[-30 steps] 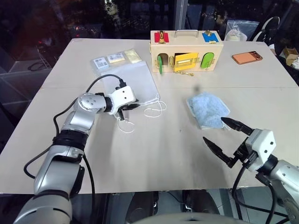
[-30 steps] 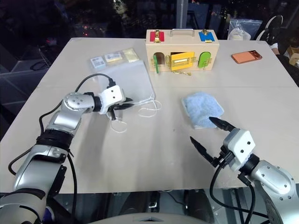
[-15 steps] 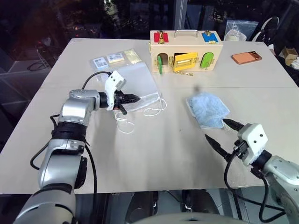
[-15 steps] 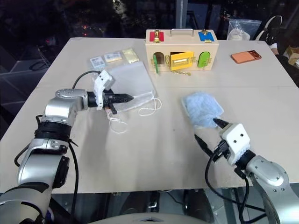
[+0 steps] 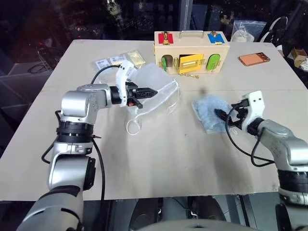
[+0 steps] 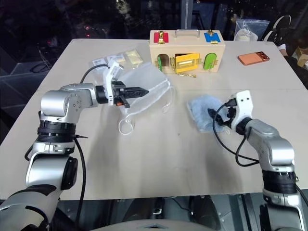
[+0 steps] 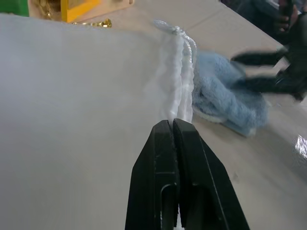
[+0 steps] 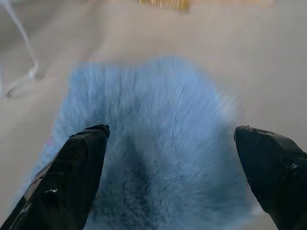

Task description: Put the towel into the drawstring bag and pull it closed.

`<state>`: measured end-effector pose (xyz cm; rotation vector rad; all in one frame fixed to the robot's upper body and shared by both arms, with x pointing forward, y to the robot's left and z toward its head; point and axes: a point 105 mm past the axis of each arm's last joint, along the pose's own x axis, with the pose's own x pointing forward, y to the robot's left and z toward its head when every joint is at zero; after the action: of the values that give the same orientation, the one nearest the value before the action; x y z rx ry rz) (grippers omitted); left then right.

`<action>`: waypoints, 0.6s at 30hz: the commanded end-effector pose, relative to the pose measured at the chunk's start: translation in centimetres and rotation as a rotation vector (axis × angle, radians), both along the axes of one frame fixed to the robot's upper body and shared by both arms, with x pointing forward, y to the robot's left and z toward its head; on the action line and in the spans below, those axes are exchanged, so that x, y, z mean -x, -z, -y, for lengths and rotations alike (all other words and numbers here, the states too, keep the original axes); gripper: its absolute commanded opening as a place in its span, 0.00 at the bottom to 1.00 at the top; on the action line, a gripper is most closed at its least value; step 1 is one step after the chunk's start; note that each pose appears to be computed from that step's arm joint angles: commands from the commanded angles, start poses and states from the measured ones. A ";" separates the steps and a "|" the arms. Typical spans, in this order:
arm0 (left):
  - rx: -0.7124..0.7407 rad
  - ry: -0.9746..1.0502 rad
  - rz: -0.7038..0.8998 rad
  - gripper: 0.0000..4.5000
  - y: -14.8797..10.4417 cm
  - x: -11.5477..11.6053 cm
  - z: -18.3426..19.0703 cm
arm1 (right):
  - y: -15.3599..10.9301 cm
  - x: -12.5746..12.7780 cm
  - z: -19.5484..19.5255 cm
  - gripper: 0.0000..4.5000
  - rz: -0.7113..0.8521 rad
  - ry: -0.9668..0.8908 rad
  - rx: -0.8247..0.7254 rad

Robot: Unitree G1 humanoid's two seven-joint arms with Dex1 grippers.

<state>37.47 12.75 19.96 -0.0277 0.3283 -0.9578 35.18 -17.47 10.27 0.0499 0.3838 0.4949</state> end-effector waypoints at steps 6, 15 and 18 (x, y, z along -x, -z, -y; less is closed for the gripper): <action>0.056 -0.044 0.050 0.00 -1.5 0.3 0.4 | 5.6 1.0 -0.6 0.85 -0.140 -0.198 0.233; 0.073 -0.038 -0.005 0.00 -0.9 0.4 0.8 | 0.6 3.6 -5.1 0.01 0.133 -0.448 0.009; 0.070 -0.018 -0.033 0.00 -0.3 0.8 1.3 | -2.1 5.5 -6.7 0.00 0.248 -0.525 -0.152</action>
<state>37.15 12.12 19.78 -0.1185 0.3375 -0.9189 30.86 -12.20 8.82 -0.0266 0.2697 0.9355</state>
